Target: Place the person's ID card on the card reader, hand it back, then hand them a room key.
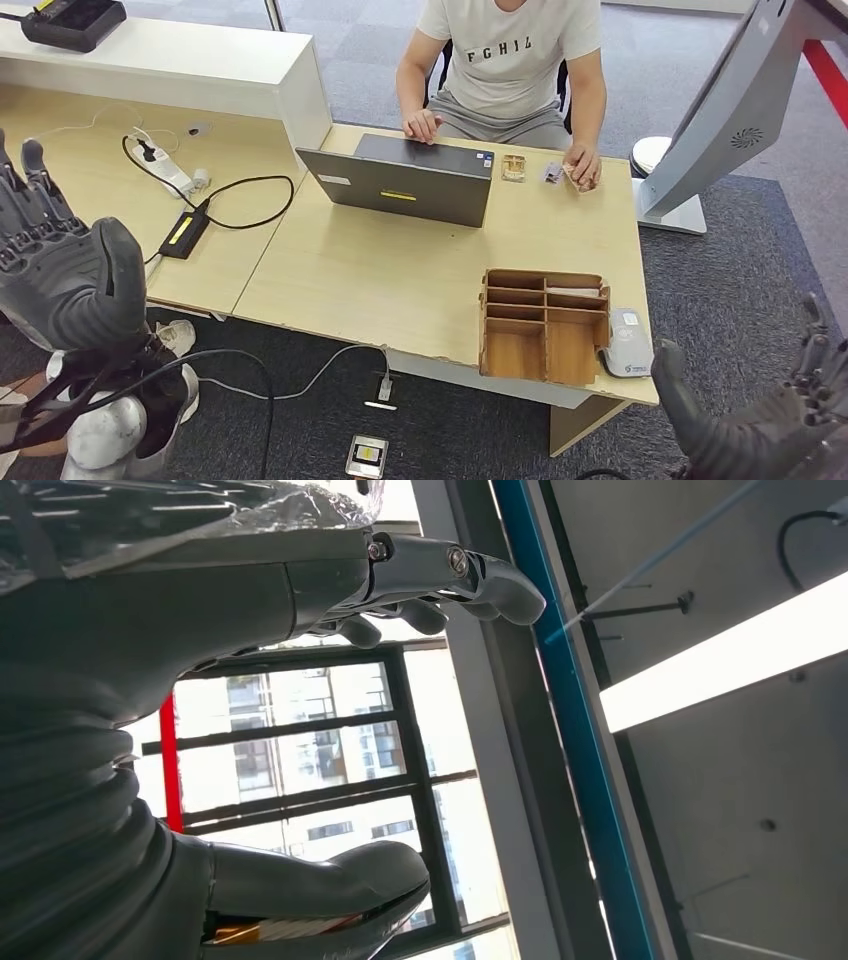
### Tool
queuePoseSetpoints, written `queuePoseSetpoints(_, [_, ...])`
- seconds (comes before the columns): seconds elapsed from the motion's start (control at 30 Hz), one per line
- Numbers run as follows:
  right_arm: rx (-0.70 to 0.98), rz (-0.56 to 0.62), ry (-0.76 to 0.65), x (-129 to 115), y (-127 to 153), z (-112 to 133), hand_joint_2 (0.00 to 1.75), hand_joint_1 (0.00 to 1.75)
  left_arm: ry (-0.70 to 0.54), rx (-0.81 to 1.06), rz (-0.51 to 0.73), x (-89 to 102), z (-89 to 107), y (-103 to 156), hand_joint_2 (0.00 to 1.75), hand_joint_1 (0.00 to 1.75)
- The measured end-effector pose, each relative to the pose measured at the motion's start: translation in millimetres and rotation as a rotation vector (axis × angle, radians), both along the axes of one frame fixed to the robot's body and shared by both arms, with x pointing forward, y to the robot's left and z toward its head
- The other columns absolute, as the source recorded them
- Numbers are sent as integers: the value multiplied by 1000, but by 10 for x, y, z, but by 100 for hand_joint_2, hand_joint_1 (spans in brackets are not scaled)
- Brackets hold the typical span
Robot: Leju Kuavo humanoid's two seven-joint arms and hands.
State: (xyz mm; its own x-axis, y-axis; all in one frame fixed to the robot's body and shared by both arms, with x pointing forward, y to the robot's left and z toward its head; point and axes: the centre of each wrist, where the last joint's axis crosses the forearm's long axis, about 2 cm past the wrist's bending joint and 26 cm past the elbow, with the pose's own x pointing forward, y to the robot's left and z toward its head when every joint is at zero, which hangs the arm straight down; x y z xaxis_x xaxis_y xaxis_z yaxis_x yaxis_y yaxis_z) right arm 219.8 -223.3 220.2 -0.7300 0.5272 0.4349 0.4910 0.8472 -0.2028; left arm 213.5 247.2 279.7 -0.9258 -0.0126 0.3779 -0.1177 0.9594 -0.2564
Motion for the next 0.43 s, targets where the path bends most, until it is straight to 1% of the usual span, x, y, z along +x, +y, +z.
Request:
queuePoseSetpoints(0.23, [33,-4,-36,-18,13,62,175,0,-4,11,8,-42,51,31,175,0])
queuePoseSetpoints(0.43, [56,-27,-49,-19,-15,116,175,0,-33,22,-25,-12,100,24,175,0])
